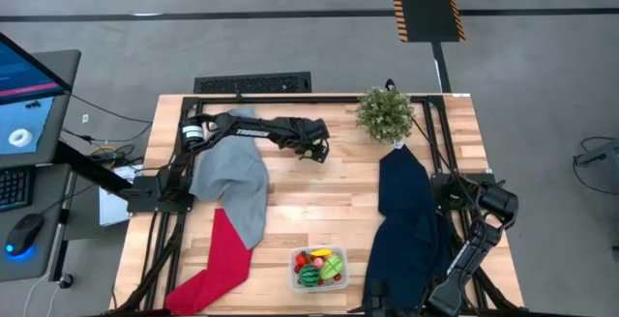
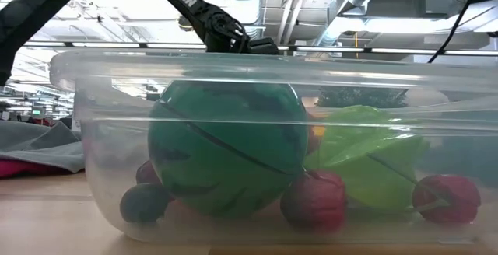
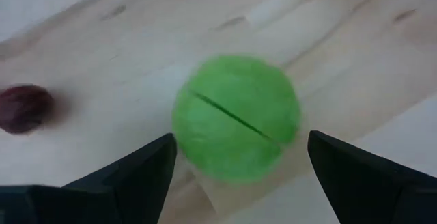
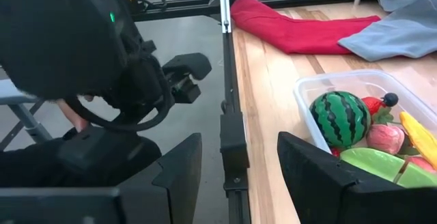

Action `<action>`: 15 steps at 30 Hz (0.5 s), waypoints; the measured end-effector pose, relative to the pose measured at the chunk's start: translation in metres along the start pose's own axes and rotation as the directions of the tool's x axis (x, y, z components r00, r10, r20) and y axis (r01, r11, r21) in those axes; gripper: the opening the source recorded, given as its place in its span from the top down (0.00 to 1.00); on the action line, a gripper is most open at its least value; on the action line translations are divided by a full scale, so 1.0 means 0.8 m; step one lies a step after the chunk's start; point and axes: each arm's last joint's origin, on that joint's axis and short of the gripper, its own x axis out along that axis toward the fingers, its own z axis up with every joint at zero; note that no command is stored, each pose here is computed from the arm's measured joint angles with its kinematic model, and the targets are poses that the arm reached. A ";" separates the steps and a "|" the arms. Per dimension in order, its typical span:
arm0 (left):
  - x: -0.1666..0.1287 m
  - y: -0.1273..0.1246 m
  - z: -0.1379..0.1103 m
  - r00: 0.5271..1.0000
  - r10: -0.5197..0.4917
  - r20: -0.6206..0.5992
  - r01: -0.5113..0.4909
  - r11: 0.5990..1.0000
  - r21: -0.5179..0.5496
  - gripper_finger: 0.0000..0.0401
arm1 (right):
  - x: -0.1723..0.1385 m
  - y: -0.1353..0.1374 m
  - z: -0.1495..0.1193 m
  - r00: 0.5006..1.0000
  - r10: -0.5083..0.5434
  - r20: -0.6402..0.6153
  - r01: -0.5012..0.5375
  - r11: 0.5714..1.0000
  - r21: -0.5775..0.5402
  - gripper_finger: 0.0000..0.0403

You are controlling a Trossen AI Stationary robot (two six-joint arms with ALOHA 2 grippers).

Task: Pick and placing Produce into tupperware
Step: Put the cabbage into the transparent bin

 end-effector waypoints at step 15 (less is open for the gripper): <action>-0.010 -0.005 0.015 0.996 0.003 0.085 -0.005 1.000 0.026 0.30 | -0.001 0.001 -0.001 1.000 0.003 -0.001 -0.003 1.000 0.016 0.47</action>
